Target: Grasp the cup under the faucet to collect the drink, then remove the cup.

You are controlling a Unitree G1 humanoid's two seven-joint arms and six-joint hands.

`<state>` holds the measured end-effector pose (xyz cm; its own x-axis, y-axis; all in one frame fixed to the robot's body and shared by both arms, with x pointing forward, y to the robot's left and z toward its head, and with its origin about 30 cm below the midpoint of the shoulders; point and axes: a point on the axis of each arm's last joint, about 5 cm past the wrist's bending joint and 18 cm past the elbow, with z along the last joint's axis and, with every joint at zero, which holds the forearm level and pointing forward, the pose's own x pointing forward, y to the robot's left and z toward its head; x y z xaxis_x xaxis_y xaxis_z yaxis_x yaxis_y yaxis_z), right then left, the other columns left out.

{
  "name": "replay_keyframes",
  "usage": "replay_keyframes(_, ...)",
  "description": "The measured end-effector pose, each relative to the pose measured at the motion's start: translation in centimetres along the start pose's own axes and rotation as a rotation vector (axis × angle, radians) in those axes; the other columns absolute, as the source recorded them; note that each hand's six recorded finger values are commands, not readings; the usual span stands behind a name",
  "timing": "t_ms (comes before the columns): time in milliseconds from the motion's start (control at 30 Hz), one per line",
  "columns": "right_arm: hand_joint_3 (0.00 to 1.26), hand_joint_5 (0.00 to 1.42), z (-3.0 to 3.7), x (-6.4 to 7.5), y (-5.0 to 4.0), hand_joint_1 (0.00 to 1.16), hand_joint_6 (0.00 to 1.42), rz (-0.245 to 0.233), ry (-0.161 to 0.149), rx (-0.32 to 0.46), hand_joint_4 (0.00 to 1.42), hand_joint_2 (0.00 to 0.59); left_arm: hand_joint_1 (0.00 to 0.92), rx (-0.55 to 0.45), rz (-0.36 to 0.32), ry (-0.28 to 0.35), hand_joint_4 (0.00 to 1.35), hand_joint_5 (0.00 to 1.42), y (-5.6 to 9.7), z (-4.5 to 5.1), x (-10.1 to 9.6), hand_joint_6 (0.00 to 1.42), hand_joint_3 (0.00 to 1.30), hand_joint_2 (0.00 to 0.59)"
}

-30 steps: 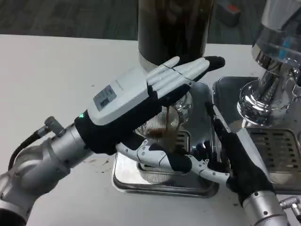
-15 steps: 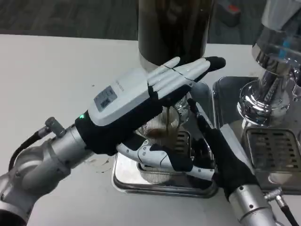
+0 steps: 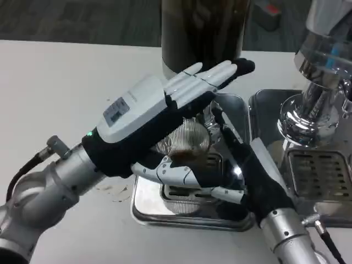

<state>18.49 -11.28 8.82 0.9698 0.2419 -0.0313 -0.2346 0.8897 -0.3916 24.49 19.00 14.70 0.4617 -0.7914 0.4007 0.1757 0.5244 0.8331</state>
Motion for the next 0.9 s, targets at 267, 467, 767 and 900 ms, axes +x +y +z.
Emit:
replay_keyframes(267, 0.0, 0.0, 0.07, 0.2, 0.22, 0.74, 0.0, 0.014, -0.004, 0.007, 0.0, 0.204, 0.0, 0.011, 0.037, 0.051, 0.0, 0.1, 0.4, -0.14, -0.6, 0.05, 0.04, 0.14)
replay_keyframes(467, 0.0, 0.0, 0.06, 0.2, 0.23, 0.72, 0.0, 0.016, -0.003, 0.011, 0.0, 0.209, 0.0, 0.054, 0.157, 0.089, 0.0, 0.1, 1.9, -0.22, -1.3, 0.04, 0.04, 0.141)
replay_keyframes(767, 0.0, 0.0, 0.11, 0.2, 0.24, 0.71, 0.0, 0.026, -0.013, 0.015, 0.0, 0.209, 0.0, 0.095, 0.313, 0.193, 0.0, 0.1, 3.3, 0.39, -4.1, 0.04, 0.04, 0.148)
replay_keyframes(900, 0.0, 0.0, 0.14, 0.2, 0.24, 0.71, 0.0, 0.026, -0.019, 0.016, 0.0, 0.209, 0.0, 0.094, 0.373, 0.305, 0.0, 0.11, 2.8, 0.79, -6.5, 0.05, 0.05, 0.151)
